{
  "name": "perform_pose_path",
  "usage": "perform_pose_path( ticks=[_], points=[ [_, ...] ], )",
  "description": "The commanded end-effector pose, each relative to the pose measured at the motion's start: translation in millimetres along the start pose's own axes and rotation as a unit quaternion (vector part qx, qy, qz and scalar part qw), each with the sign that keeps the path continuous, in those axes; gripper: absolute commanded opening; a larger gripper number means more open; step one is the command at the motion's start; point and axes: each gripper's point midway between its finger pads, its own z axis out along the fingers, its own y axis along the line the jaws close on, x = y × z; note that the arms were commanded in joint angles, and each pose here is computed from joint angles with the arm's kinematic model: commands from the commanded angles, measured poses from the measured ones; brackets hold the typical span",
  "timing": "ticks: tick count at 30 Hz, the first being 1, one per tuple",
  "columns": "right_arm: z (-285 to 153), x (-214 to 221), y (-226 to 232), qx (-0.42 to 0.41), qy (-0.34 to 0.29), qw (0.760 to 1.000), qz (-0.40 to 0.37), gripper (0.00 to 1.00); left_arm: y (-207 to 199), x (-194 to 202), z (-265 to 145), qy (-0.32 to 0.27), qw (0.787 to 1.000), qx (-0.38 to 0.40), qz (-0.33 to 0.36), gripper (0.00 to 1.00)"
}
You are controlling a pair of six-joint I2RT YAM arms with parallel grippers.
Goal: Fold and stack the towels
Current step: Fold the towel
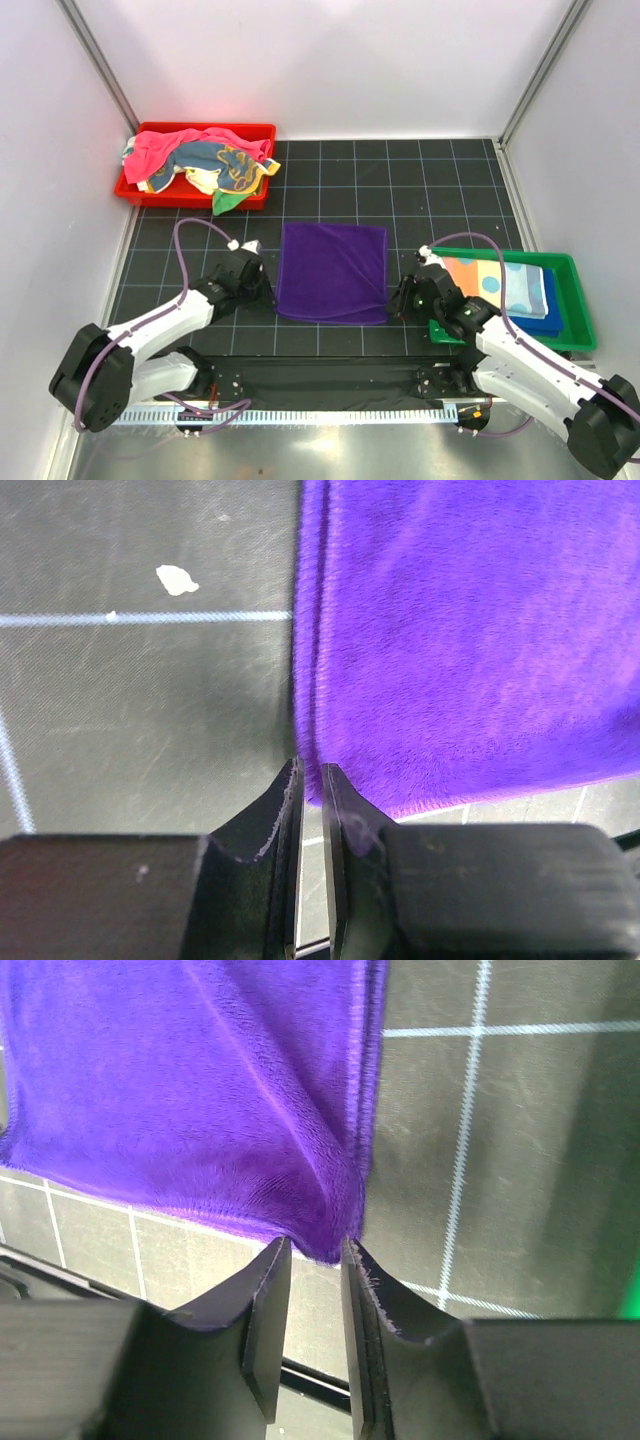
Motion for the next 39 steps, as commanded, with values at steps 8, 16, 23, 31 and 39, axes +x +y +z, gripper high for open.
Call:
perform_pose_path(
  ticks=[8, 16, 23, 31, 39],
  points=[
    [-22, -48, 10, 0.040, -0.069, 0.997, -0.004, 0.45, -19, -45, -33, -0.062, 0.998, -0.007, -0.004, 0.21],
    [12, -121, 34, 0.105, -0.088, 0.990, -0.032, 0.47, -55, -62, -19, -0.036, 0.999, 0.028, 0.007, 0.18],
    [80, -168, 17, 0.145, -0.062, 0.987, -0.003, 0.46, -55, -33, 12, 0.008, 0.999, 0.025, 0.031, 0.12],
    [116, -198, 16, 0.156, -0.068, 0.985, 0.007, 0.46, -29, -13, 32, 0.021, 0.998, -0.028, 0.048, 0.08],
    [124, -203, 2, 0.185, -0.066, 0.981, 0.010, 0.40, -16, 0, 41, 0.039, 0.997, -0.051, 0.050, 0.00]
  ],
)
